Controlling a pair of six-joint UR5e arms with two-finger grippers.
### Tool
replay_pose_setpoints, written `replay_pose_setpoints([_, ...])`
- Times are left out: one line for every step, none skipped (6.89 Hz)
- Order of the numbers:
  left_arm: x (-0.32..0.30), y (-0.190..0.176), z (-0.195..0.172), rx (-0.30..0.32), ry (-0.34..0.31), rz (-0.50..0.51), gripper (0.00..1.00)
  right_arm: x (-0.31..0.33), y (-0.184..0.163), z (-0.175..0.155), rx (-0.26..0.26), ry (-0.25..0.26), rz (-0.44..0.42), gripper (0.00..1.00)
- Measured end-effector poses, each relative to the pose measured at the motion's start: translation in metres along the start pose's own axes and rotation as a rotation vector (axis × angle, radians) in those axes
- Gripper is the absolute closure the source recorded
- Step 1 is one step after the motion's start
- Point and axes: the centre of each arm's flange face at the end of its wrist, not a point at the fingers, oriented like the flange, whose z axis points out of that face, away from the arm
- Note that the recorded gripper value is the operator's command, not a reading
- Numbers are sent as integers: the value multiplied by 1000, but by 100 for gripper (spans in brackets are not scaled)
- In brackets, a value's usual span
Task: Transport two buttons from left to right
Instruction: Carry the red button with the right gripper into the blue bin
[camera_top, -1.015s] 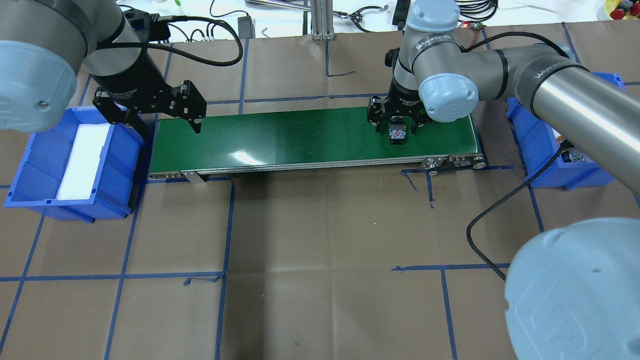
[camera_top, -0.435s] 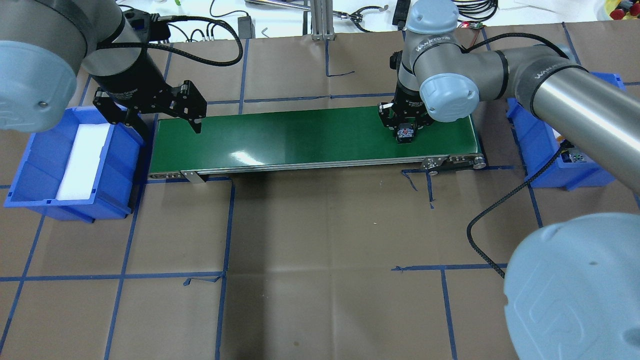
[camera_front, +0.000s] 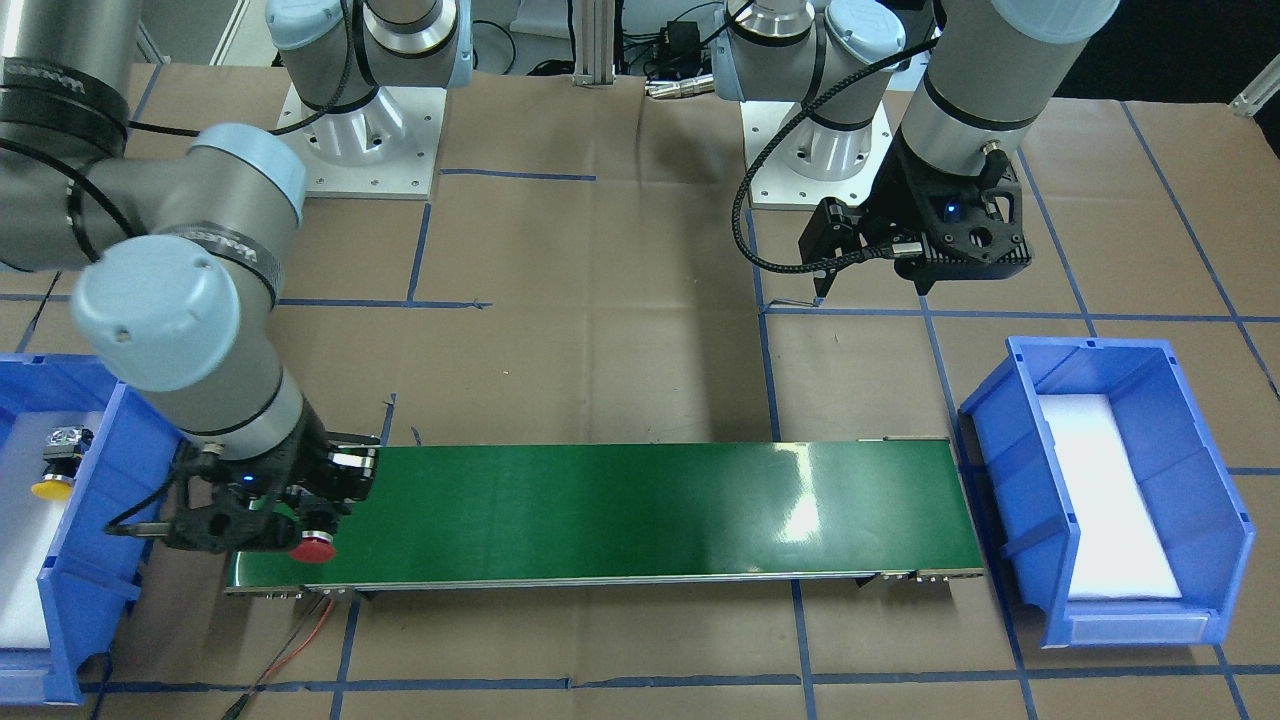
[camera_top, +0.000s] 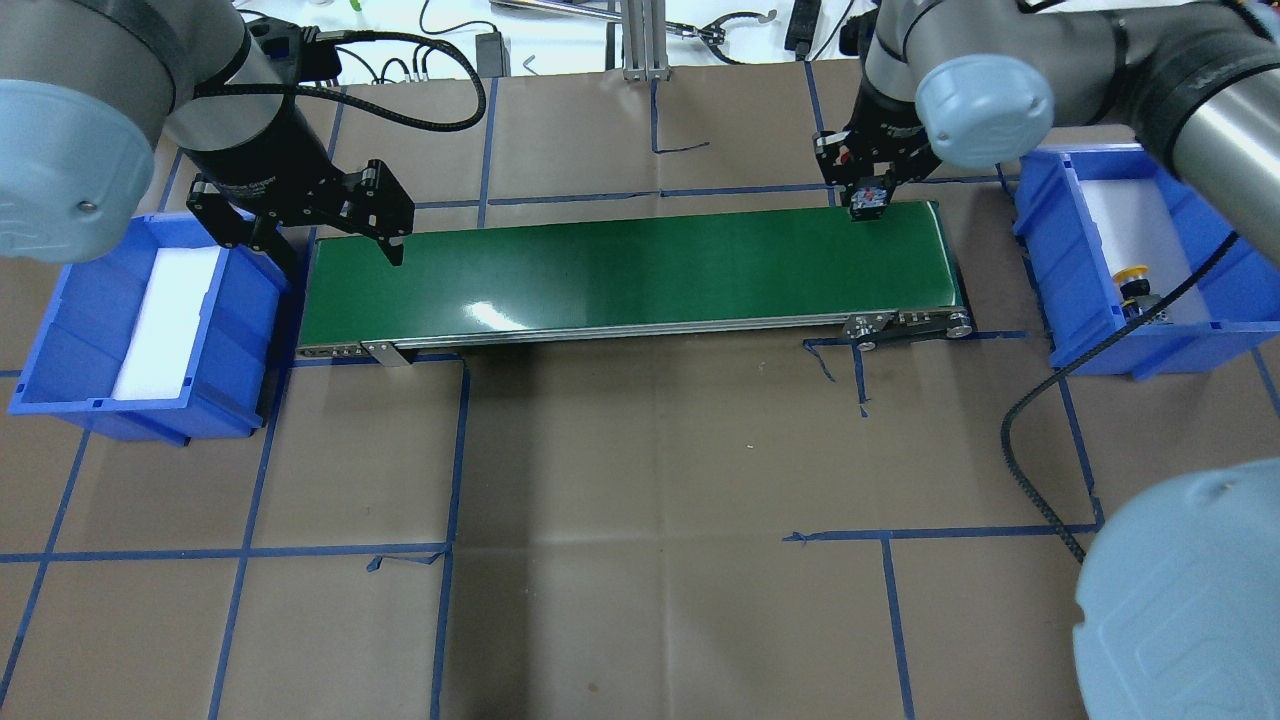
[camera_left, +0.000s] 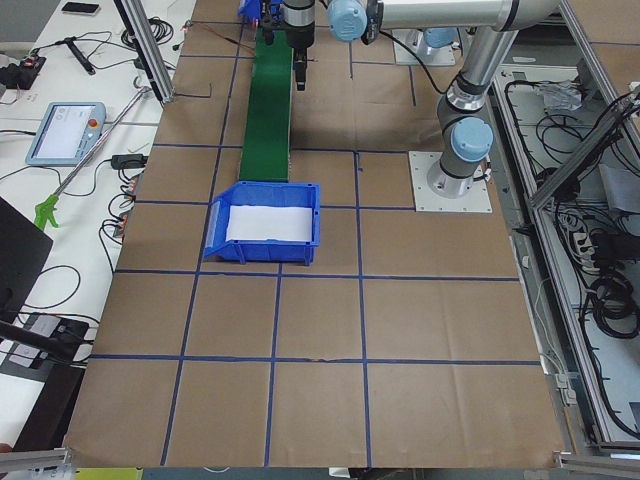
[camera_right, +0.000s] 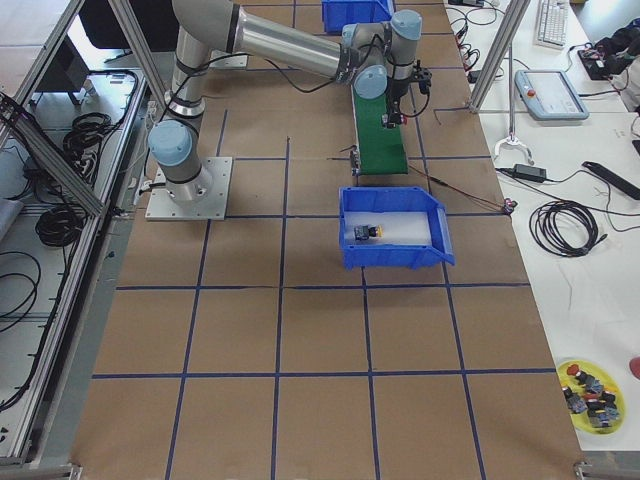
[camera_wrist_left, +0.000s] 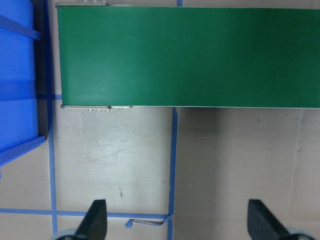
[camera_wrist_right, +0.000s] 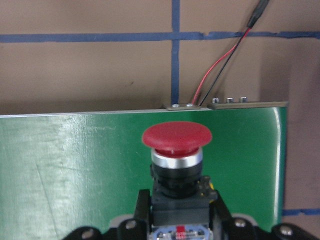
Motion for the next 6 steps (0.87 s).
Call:
replay_pose_setpoints([0,0,0,1,0,0,0,50,-4,-28,-9,3,-20,98])
replay_pose_setpoints([0,0,-1,1,0,-1,0,113,-3,-52,-15,6,-37,97])
replay_pose_setpoints([0,0,0,1,0,-1,0,172,2,-66,-11,11,-43,97])
replay_pose_setpoints([0,0,-1,2,-1,-1,0,220,7,-68,-14,12,-51,97])
replay_pose_setpoints([0,0,-1,2,-1,-1,0,247,9,-59,-29,7,-66,98])
replay_pose_setpoints([0,0,-1,1,-1,-1,0,265,6,-39,-55,-6,-69,98])
